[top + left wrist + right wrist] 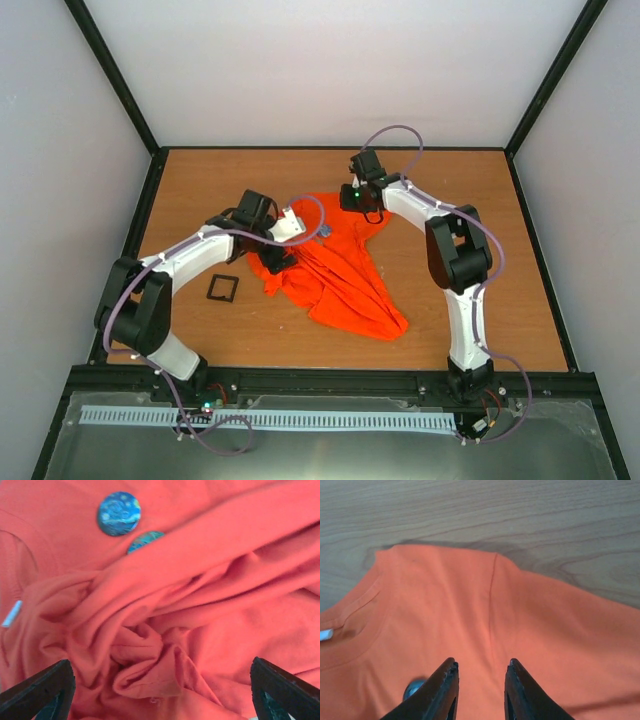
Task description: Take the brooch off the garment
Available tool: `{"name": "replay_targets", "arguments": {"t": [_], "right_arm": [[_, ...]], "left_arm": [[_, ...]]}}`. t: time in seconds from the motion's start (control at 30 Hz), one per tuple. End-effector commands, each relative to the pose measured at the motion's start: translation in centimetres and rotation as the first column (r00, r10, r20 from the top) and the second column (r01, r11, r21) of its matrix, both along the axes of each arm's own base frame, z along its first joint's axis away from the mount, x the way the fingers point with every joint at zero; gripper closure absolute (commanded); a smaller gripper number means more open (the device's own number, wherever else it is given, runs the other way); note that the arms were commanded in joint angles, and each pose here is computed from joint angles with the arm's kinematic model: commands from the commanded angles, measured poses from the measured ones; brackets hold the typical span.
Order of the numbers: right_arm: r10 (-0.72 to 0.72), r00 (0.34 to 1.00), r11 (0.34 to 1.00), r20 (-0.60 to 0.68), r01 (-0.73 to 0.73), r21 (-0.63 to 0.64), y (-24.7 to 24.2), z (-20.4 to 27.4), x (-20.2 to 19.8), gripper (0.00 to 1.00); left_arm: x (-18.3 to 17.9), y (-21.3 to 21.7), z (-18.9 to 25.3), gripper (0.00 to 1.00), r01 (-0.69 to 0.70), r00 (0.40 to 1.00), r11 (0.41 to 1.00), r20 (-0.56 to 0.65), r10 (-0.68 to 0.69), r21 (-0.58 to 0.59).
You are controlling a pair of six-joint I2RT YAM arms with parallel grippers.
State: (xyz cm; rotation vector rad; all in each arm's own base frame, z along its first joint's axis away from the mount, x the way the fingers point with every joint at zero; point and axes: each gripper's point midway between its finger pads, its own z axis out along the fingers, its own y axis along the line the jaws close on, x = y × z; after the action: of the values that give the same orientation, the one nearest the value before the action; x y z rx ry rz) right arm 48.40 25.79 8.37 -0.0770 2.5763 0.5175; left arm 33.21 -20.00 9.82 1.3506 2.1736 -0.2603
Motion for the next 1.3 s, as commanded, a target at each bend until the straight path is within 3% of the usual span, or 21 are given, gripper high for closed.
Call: {"name": "replay_targets", "arguments": {"t": [0.0,0.53,0.8,1.0,1.07,1.13,1.27], "right_arm": [[0.011,1.0,0.999,0.0,-0.011,0.042,0.1,0.0,2.0,0.75],[-0.23,0.959,0.973,-0.163,0.231,-0.008,-10.8,-8.2,3.2,0.85],[-0.416,0.899,0.909,-0.138,0.413,-0.051,-18.3,-8.2,4.4,0.86],[-0.428,0.9,0.903,-0.079,0.425,-0.057,-19.8,-5.7,5.4,0.84],[-0.42,0.907,0.906,-0.033,0.417,-0.07,-19.7,-4.1,5.7,0.78],[-0.394,0.919,0.916,0.01,0.394,-0.081,-19.0,-2.5,5.7,0.72],[-0.339,0.938,0.933,0.069,0.344,-0.103,-16.5,0.4,4.0,0.57]], "left_arm": [[-1.3,-2.0,-0.5,0.06,0.099,0.995,0.995,0.013,-0.099,-0.016],[-3.1,-3.0,-7.9,0.13,0.129,0.991,0.99,-0.054,-0.125,0.066],[-8.4,-2.5,-7.9,0.23,0.205,0.964,0.978,-0.179,-0.196,0.035],[-13.4,-2.2,-6.2,0.32,0.31,0.89,0.95,-0.337,-0.307,-0.047],[-14.9,-2.6,-4.8,0.32,0.333,0.847,0.937,-0.403,-0.345,-0.101],[-15.1,-3.3,-3.1,0.22,0.336,0.828,0.93,-0.425,-0.366,-0.148],[-10.2,-5.0,0.8,0.09,0.301,0.91,0.942,-0.253,-0.33,-0.146]]}}
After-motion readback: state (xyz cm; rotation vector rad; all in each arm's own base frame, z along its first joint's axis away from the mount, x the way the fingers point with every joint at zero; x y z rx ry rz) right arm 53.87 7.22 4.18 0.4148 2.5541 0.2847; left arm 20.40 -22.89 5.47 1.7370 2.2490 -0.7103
